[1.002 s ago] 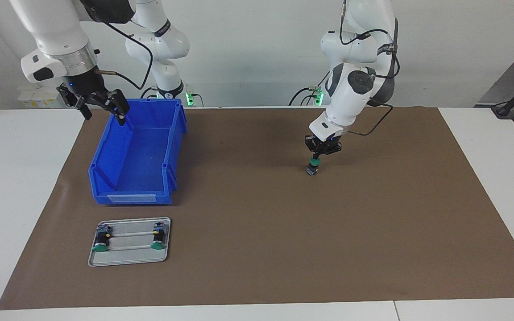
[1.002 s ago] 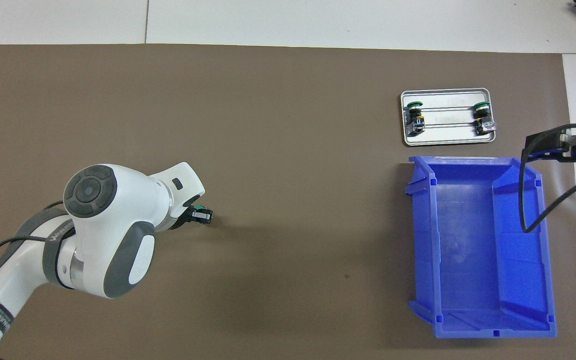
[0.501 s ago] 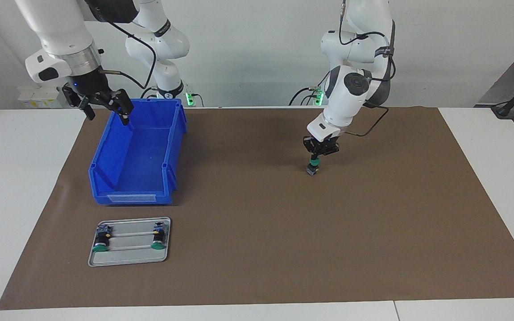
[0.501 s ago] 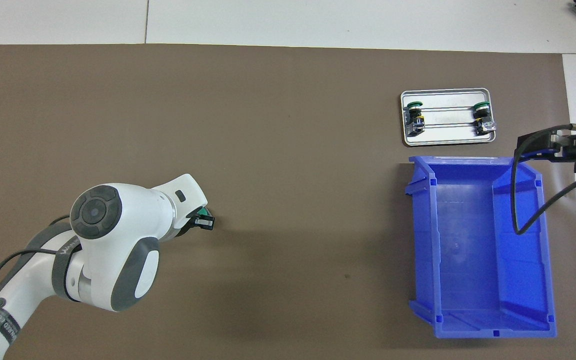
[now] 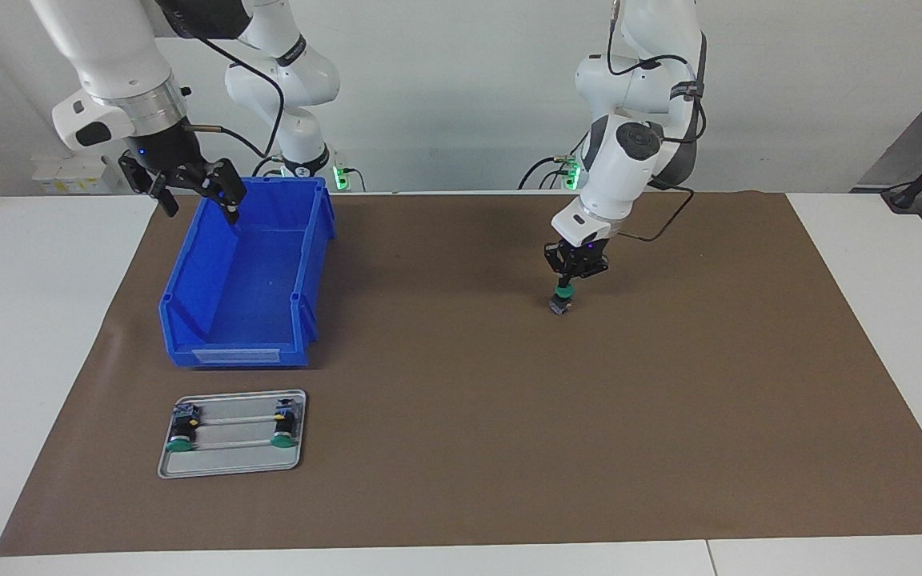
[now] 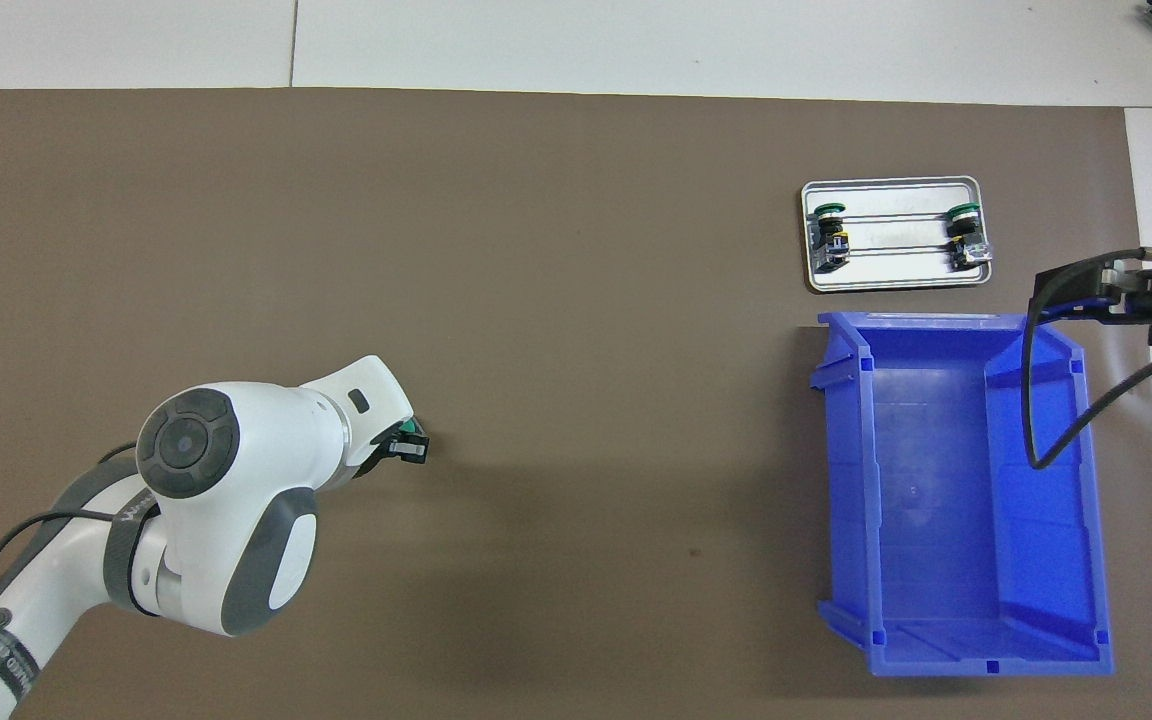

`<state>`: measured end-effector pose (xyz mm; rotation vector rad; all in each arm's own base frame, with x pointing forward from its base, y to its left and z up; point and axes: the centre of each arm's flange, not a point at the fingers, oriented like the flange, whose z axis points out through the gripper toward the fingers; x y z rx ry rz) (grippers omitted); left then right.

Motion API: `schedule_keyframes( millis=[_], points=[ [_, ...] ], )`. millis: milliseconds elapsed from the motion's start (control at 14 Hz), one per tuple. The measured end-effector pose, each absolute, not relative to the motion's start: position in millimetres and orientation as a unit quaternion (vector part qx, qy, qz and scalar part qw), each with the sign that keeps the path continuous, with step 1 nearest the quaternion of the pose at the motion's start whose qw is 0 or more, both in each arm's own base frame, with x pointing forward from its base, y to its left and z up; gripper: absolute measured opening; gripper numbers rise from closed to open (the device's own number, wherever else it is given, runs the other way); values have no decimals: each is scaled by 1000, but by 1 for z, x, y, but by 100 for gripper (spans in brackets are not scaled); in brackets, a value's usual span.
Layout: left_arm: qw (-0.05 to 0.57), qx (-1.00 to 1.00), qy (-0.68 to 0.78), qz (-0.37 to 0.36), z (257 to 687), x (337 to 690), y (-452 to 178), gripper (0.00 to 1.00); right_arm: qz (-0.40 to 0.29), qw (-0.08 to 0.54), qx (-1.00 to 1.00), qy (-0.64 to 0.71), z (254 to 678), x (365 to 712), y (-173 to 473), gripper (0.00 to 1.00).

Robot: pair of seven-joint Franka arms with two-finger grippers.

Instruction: Place and press button with both arms

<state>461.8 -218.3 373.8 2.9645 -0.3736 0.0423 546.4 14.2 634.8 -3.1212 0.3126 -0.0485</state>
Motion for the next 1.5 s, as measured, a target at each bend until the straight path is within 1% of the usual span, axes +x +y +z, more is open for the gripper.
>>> schedule_keyframes(
  millis=[143, 286, 358, 501, 644, 859, 1002, 1074, 1145, 1217, 1432, 1503],
  points=[
    [77, 990, -116, -12, 398, 485, -213, 1, -15, 4, -995, 99, 635, 546, 16, 100],
    [74, 991, -101, -38, 436, 515, -196, 1, -17, 5, -995, 97, 635, 546, 20, 100],
    [61, 992, -97, -50, 454, 529, -181, 1, -19, 6, -995, 102, 635, 547, 23, 100],
    [15, 991, -114, -63, 482, 551, -148, 1, -29, 10, -991, 127, 636, 549, 39, 100],
    [-13, 990, -128, -64, 498, 565, -120, 1, -40, 18, -987, 154, 635, 550, 72, 100],
    [-13, 991, -116, -62, 514, 576, -67, 2, -60, 46, -976, 206, 620, 555, 136, 100],
    [-10, 993, -102, -54, 529, 580, -39, 3, -66, 65, -969, 227, 598, 565, 173, 100],
    [-9, 994, -97, -49, 538, 582, -32, 7, -73, 78, -965, 238, 581, 572, 204, 100],
    [-7, 994, -95, -45, 545, 583, -30, 7, -75, 88, -962, 249, 558, 575, 244, 100],
    [-3, 994, -96, -46, 550, 582, -32, 10, -74, 95, -958, 261, 534, 573, 288, 100],
    [7, 994, -94, -50, 555, 581, -33, 11, -68, 117, -947, 292, 466, 554, 394, 100],
    [7, 995, -93, -46, 556, 582, -31, 22, -68, 129, -940, 309, 450, 550, 415, 100]
  ],
)
